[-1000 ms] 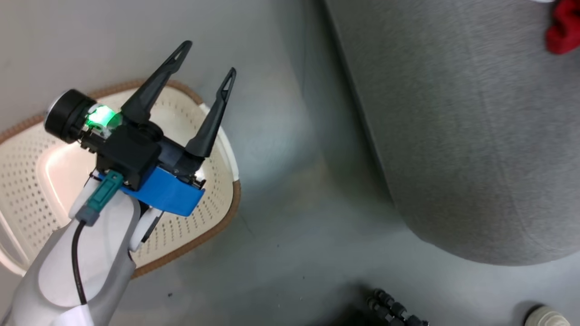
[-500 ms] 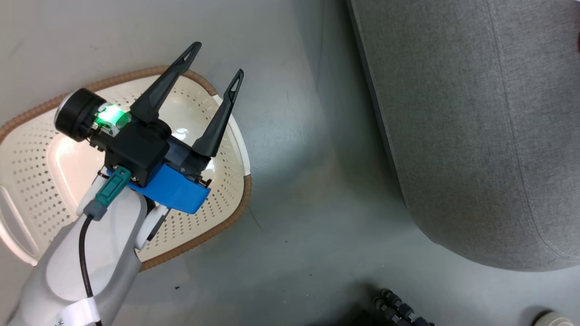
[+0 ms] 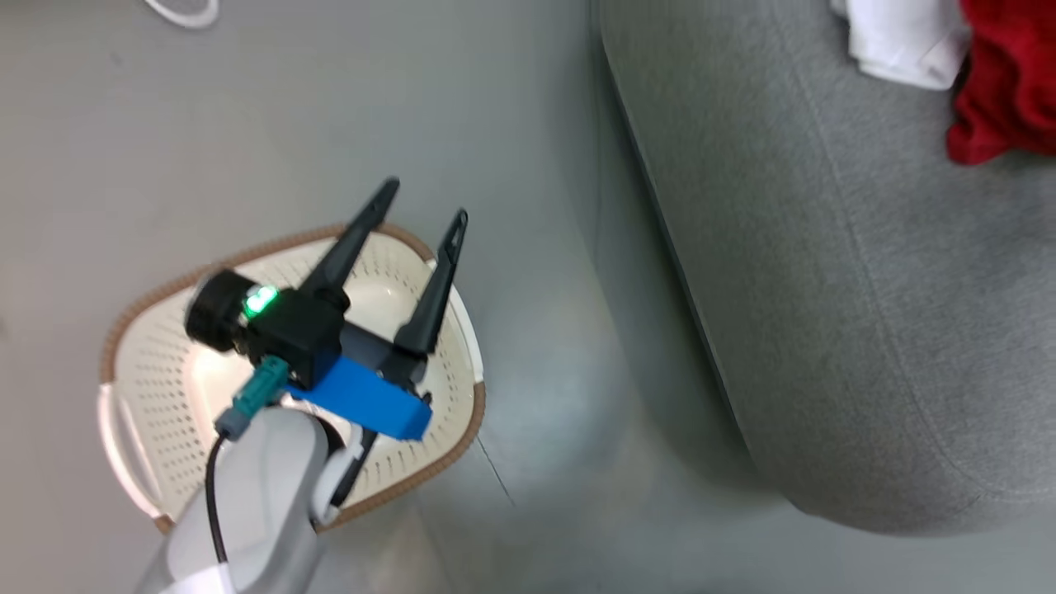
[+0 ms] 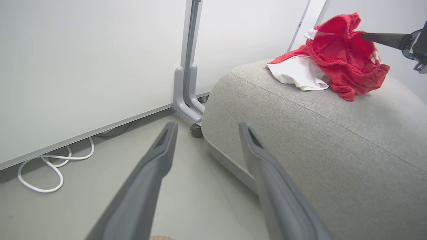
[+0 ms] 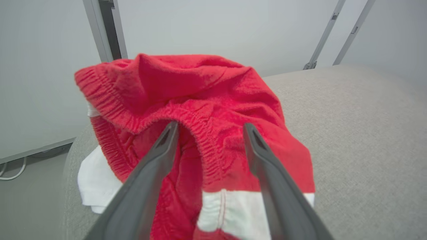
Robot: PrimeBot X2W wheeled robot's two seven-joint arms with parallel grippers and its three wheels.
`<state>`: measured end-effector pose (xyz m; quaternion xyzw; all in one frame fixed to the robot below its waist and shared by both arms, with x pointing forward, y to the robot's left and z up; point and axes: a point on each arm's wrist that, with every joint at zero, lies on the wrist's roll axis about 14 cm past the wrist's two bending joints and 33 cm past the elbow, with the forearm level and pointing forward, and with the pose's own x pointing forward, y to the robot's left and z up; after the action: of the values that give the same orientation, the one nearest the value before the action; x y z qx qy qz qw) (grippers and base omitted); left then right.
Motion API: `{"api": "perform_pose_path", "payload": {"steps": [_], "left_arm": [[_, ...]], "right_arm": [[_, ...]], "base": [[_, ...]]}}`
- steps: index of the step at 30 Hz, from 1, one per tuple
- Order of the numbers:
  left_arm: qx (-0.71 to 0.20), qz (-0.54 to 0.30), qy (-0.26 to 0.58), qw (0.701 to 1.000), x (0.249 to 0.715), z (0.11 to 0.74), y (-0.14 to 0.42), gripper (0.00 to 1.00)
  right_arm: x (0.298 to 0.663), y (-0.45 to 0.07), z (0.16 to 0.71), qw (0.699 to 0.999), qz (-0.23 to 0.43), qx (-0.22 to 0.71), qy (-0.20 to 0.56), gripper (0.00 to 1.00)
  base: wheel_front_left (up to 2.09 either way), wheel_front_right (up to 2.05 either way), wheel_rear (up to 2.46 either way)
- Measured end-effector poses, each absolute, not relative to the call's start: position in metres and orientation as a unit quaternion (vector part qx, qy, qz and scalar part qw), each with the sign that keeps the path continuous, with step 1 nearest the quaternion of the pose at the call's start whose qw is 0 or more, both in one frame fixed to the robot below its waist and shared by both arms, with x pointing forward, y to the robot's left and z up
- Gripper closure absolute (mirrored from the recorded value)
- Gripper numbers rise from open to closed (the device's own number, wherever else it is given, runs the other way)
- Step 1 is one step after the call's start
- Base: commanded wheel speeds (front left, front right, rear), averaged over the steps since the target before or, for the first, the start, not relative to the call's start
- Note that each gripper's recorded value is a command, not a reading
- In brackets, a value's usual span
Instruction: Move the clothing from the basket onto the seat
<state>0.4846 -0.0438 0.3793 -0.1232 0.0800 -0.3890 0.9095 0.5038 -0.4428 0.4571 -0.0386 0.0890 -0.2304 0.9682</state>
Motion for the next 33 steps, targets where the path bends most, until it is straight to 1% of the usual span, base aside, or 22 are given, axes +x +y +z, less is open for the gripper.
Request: {"api": "perform_pose_path", "payload": {"steps": [6,10,19,26,33], "left_arm": [[-0.132,-0.353,0.077,0.923,0.457,0.414,-0.029,0.0],[-0.13,-0.321,0.068,0.936,0.438,0.435,-0.009,0.0],[-0.121,-0.221,0.036,0.967,0.398,0.469,0.059,0.0],[-0.12,-0.136,0.013,0.983,0.37,0.48,0.116,0.0],[-0.12,-0.067,-0.006,0.99,0.349,0.487,0.159,0.0]], "right_arm": [[0.469,-0.42,0.467,0.974,-0.204,-0.032,0.091,0.0],[0.453,-0.393,0.48,0.982,-0.173,-0.027,0.069,0.0],[0.427,-0.31,0.511,0.997,-0.083,0.008,0.01,0.0],[0.412,-0.24,0.516,1.0,-0.006,0.023,-0.002,0.0],[0.399,-0.188,0.518,0.998,0.038,0.05,-0.004,0.0]], "base": [[0.0,0.0,0.0],[0.0,0.0,0.0],[0.0,0.0,0.0],[0.0,0.0,0.0],[0.0,0.0,0.0]]}}
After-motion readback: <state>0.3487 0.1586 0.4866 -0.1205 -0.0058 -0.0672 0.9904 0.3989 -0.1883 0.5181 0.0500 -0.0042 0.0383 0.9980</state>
